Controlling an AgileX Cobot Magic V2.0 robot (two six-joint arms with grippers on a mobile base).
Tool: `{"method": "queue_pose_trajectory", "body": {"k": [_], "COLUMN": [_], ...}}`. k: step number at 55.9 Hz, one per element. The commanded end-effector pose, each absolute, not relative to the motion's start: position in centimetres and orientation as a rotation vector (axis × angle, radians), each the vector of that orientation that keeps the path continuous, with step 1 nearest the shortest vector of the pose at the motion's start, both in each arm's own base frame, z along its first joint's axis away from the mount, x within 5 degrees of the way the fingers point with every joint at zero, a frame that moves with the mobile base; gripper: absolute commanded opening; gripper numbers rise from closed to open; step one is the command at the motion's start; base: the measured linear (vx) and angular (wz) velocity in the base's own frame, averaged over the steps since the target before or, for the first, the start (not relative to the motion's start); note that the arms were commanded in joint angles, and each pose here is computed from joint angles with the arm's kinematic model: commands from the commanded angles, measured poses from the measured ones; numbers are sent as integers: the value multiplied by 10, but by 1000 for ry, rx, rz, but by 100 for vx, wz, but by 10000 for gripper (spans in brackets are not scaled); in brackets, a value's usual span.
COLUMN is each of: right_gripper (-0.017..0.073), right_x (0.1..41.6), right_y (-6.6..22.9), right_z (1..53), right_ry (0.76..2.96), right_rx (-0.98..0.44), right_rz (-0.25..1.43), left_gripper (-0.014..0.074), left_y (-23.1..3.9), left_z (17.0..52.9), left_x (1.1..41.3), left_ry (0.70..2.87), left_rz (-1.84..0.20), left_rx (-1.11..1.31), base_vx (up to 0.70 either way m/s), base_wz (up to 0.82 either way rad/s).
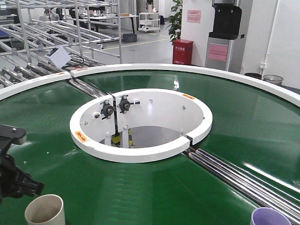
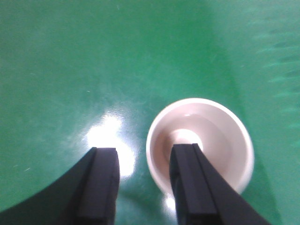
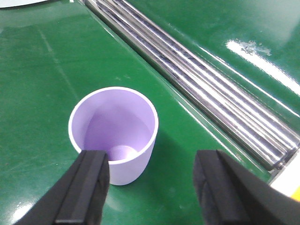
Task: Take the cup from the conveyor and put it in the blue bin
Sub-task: 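Close both grippers on the cup rims and lift the cups off the belt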
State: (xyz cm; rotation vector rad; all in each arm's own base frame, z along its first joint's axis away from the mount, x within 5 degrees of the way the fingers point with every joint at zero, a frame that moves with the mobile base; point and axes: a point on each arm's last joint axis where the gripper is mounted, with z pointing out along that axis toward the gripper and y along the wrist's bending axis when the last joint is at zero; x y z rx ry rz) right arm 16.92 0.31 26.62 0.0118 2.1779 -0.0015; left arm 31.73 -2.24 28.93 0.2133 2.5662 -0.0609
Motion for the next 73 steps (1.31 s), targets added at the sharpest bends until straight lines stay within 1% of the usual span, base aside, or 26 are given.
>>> {"method": "queue_pose_trajectory", "body": {"k": [1,13,20,25,32,35,39,43,52,61,67,73], "right_gripper": [466,466,466,466,461,461,461,461,461,461,461,461], "right_x": [175,176,176,175,181,187,200,217,255,284,299,311], "right_y": [3,3,3,3,1,-2,-3,-4,-3,-3,-2,-1], "right_z": [284,285,284,281,283,287,297,305,322,313,302,287], "right_ry": [2066,2048,2059,2119,2322,2414,2471,2517,2540,2672,2717,2738], "right_rx": [-3,-9,1,50,203,252,253,235,199,149,115,113], "right_rz": [-4,-5,1,28,38,3,-41,-80,-97,-148,-154,-135], "left_gripper": [407,407,407,407,385,356,313,264,106,-11,-10,-9], "left_y": [-27,-28,-28,-29,-28,-28,-28,-28,-28,-29,-29,-30], "left_z": [296,259,249,248,248,249,249,249,248,248,249,249], "left_x": [332,349,353,353,354,355,355,355,354,354,354,354], "left_ry": [2499,2603,2631,2632,2620,2615,2614,2614,2625,2628,2623,2621], "left_rz": [-92,-99,-103,-104,-102,-102,-101,-101,-103,-105,-120,-121], "left_rx": [200,199,197,196,193,193,192,192,194,192,181,182], "base_vx": [0,0,0,0,0,0,0,0,0,0,0,0], "base_wz": [0,0,0,0,0,0,0,0,0,0,0,0]}}
